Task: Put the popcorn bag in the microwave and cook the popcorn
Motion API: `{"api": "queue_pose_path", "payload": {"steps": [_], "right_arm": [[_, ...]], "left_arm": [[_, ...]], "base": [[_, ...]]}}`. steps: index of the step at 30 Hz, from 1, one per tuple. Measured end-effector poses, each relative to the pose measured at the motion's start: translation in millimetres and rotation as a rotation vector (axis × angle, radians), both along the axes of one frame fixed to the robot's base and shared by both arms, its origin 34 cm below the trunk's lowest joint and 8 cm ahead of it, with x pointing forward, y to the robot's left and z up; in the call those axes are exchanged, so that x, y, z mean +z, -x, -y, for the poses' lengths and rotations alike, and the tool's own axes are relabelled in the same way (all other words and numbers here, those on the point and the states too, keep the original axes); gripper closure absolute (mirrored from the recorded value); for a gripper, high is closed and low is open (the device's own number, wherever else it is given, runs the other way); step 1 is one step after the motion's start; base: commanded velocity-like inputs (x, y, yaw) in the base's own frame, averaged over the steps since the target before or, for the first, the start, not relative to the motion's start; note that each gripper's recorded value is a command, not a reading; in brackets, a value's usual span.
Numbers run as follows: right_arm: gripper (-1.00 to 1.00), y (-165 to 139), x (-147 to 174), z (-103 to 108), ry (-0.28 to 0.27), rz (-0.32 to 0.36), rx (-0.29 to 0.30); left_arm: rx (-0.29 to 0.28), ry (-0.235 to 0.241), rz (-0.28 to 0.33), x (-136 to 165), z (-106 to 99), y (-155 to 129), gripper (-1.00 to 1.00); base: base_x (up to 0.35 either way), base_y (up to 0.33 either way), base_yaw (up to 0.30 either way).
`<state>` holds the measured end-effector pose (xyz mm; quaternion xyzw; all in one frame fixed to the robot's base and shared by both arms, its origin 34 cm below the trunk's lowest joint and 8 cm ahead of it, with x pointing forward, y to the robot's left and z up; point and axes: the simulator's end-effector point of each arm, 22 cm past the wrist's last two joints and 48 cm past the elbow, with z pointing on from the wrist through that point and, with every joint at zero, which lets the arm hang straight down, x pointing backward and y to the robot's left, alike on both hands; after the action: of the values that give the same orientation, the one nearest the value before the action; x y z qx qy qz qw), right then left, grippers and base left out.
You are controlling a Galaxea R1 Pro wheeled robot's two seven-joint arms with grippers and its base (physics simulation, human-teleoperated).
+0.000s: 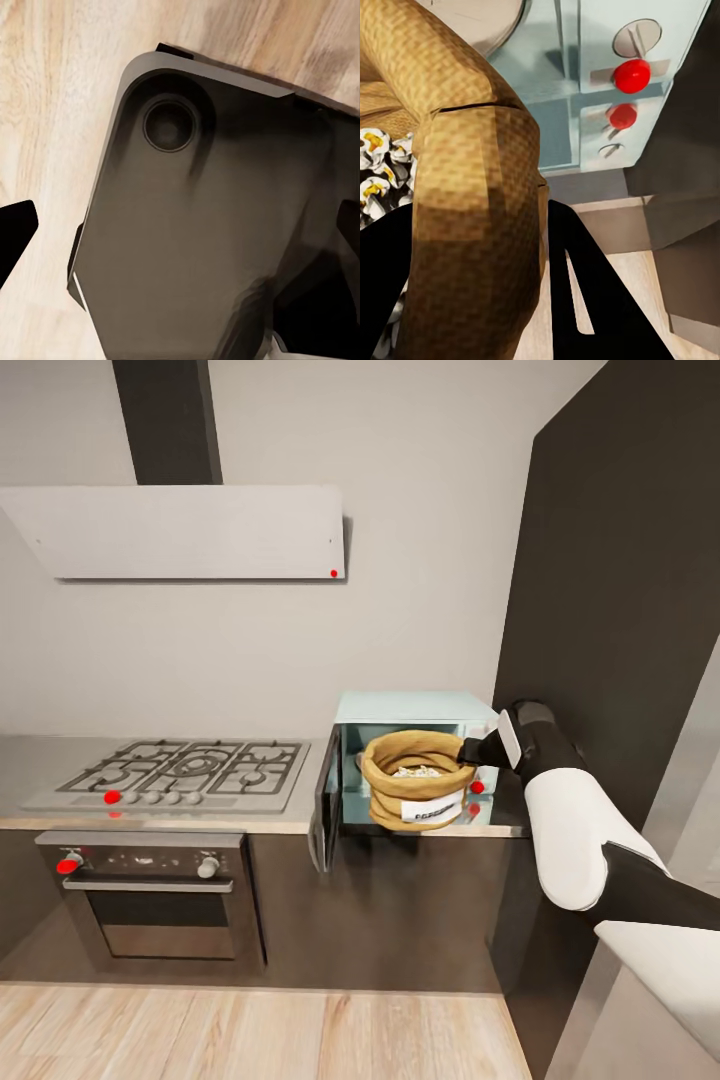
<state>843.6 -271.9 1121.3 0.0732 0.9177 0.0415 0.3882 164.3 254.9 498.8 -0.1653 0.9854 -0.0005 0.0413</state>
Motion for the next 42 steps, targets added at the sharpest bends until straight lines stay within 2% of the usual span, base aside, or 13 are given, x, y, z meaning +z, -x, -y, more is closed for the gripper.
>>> {"api": "queue_pose_path", "payload": {"steps": [11,20,24,30,36,42], "right_arm": [[1.00,0.5,0.6,-0.1,0.001,0.001,0.000],[1.00,0.2,-1.0,-1.2,0.003,-0.003,0.002],[1.00,4.9,-23.6,-11.1,-0.001,-0.058,0.026],[1.00,8.2,-36.0,-16.0,-0.003,-0.090,0.038],[1.00,8.9,-38.3,-16.9,-0.005,-0.095,0.040],[1.00,9.3,-37.8,-16.9,-0.005,-0.095,0.040]], "left_arm": [[-0.001,0.000,0.001,0.1,0.1,0.1,-1.00],[-0.001,0.001,0.000,0.0,0.2,-0.1,-1.00],[-0.001,0.000,0.000,0.0,0.1,0.0,-1.00],[-0.001,0.000,0.000,0.0,0.1,0.0,-1.00],[-0.001,0.000,0.000,0.0,0.1,0.0,-1.00],[-0.001,0.001,0.001,0.1,0.3,0.0,-1.00]], "base": [[0.280,0.000,0.000],[0.033,0.000,0.000],[0.000,0.000,0.000],[0.000,0.000,0.000],[0.013,0.000,0.000],[0.280,0.000,0.000]]}}
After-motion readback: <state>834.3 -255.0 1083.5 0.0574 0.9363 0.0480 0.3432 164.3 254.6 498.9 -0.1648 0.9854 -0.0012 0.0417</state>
